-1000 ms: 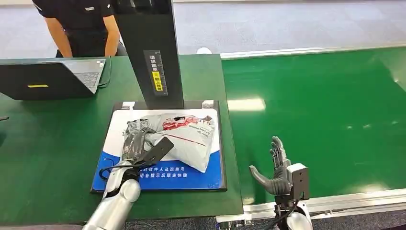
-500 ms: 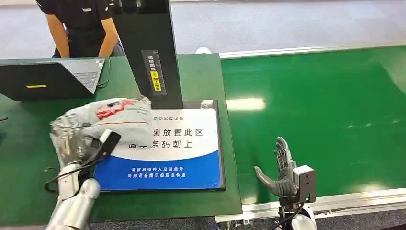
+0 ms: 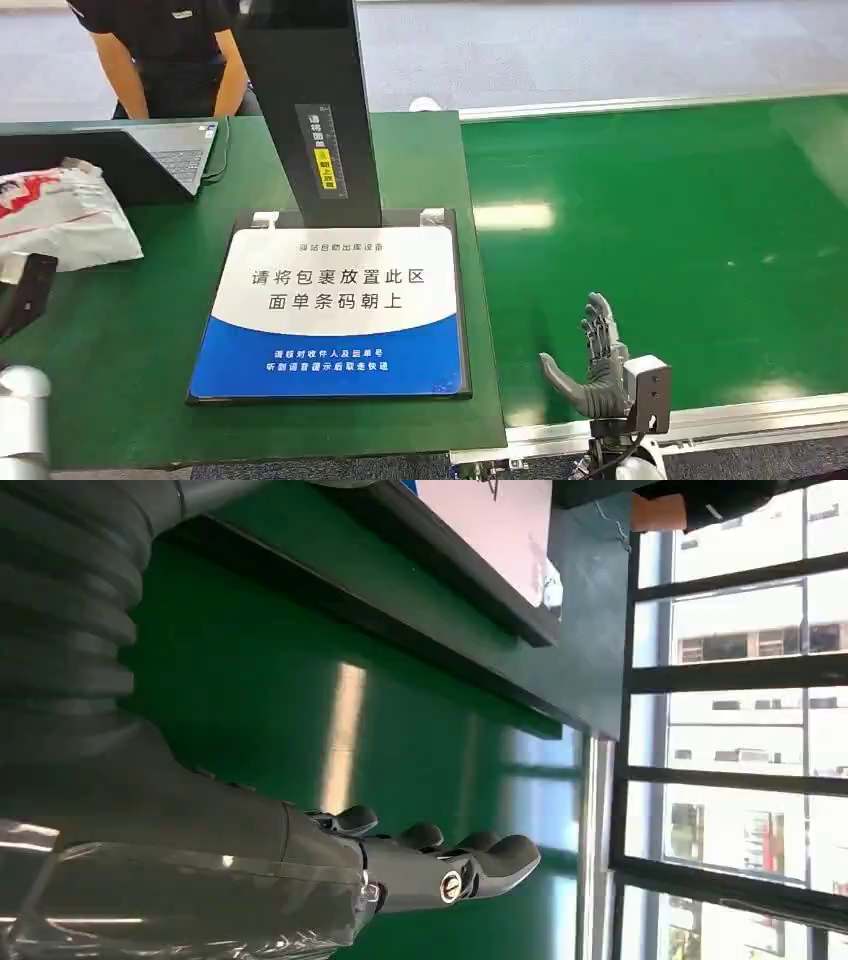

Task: Moved the parcel from conveyor to table for the left to box.

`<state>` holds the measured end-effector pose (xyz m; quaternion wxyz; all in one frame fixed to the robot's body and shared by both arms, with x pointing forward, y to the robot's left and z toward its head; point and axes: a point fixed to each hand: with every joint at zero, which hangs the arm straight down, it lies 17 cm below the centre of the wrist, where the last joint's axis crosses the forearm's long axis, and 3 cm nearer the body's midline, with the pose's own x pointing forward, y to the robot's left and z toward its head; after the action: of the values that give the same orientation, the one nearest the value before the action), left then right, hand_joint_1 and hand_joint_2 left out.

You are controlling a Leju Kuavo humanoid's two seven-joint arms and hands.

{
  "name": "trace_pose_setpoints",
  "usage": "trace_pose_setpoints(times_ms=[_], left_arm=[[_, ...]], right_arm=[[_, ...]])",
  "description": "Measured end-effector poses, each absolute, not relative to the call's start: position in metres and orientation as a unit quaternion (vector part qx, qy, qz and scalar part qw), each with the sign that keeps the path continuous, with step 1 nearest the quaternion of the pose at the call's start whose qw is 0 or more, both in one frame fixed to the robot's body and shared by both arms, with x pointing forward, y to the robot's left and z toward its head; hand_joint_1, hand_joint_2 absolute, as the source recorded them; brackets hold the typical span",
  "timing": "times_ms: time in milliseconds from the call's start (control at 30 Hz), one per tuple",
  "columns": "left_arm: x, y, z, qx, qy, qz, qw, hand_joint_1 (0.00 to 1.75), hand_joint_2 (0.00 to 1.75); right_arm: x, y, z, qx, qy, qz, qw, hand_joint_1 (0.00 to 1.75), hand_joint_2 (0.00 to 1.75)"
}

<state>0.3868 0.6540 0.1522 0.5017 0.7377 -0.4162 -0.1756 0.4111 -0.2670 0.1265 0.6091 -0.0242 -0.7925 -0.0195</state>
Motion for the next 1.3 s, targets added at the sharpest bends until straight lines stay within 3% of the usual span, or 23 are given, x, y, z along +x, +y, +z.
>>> trace_pose_setpoints(times_ms=[267, 533, 867, 933, 1033, 1133, 1200, 1300], left_arm=[[0.37, 0.687, 0.148, 0.718, -0.428, -0.081, 0.543, 0.0, 1.75], [0.363, 0.687, 0.141, 0.703, -0.449, -0.057, 0.548, 0.0, 1.75], [0.371, 0.653, 0.173, 0.693, -0.528, -0.053, 0.488, 0.0, 1.75], [0.382, 0.639, 0.173, 0.669, -0.545, -0.053, 0.502, 0.0, 1.75], [0.411, 0.61, 0.143, 0.591, -0.551, -0.081, 0.584, 0.0, 1.75], [0.444, 0.54, 0.101, 0.438, -0.596, -0.143, 0.657, 0.0, 1.75], [0.455, 0.47, 0.098, 0.308, -0.673, -0.16, 0.653, 0.0, 1.75], [0.457, 0.4, 0.113, 0.199, -0.742, -0.154, 0.622, 0.0, 1.75]], right_arm=[[0.409, -0.27, 0.126, -0.027, -0.793, -0.021, 0.609, 0.0, 1.75], [0.409, -0.27, 0.127, -0.028, -0.793, -0.022, 0.608, 0.0, 1.75], [0.41, -0.27, 0.128, -0.028, -0.794, -0.023, 0.607, 0.0, 1.75], [0.41, -0.27, 0.128, -0.028, -0.794, -0.023, 0.606, 0.0, 1.75], [0.412, -0.27, 0.129, -0.027, -0.795, -0.023, 0.605, 0.0, 1.75], [0.415, -0.269, 0.129, -0.026, -0.795, -0.021, 0.606, 0.0, 1.75], [0.417, -0.268, 0.129, -0.025, -0.795, -0.02, 0.606, 0.0, 1.75], [0.418, -0.268, 0.128, -0.024, -0.794, -0.018, 0.607, 0.0, 1.75]])
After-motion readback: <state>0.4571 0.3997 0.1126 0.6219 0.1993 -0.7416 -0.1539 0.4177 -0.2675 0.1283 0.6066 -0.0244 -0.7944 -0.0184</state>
